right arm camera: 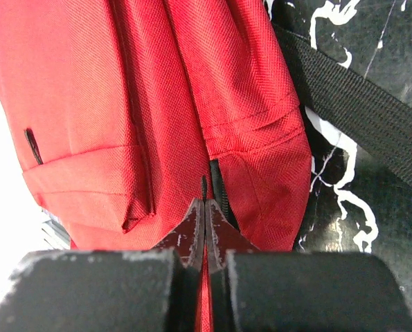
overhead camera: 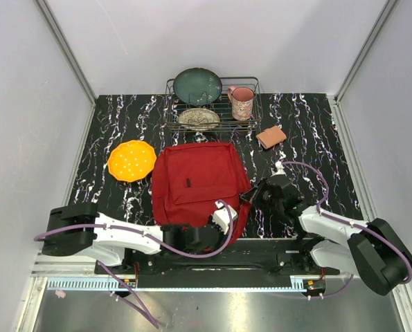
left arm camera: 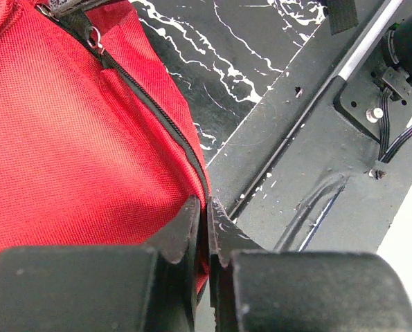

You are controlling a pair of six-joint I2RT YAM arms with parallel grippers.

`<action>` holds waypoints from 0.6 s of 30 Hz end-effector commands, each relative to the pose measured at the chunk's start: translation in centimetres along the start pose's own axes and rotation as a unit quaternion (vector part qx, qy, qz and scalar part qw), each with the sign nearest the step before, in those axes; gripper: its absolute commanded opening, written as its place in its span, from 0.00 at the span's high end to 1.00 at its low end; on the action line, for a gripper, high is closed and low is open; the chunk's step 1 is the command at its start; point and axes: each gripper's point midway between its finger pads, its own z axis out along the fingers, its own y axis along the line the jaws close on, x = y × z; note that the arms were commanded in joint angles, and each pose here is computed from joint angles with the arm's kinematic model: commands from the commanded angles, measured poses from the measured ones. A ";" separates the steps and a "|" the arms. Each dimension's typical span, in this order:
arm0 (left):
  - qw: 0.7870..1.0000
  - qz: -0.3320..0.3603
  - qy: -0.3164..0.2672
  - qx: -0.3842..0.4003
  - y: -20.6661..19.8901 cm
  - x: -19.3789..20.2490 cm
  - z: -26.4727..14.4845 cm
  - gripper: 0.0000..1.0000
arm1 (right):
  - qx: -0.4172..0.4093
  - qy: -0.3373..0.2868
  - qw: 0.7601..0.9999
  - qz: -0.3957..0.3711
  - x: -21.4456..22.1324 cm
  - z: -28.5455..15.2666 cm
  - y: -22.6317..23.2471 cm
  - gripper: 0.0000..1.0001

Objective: Pack the student bag
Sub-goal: Zip the student bag at the center of the board.

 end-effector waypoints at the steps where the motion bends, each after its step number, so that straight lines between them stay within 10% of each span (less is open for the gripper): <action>1: 0.995 0.007 0.004 0.098 -4.4 0.6 -2.0 1.00 | -0.029 -0.124 0.992 0.001 -5.8 -0.2 2.7 1.00; 5: 0.998 -0.003 0.005 0.061 -3.1 1.1 -1.7 0.96 | -0.042 -0.109 0.993 -0.022 -5.3 -0.9 3.3 1.00; 9: 0.999 -0.003 -0.018 0.026 -2.7 -1.3 -1.0 0.24 | -0.062 -0.079 0.995 -0.024 -3.7 -1.8 3.5 1.00; 18: 0.998 -0.032 -0.046 -0.014 -2.1 -6.8 2.1 0.06 | -0.051 -0.090 0.994 -0.025 -3.3 -4.1 2.4 1.00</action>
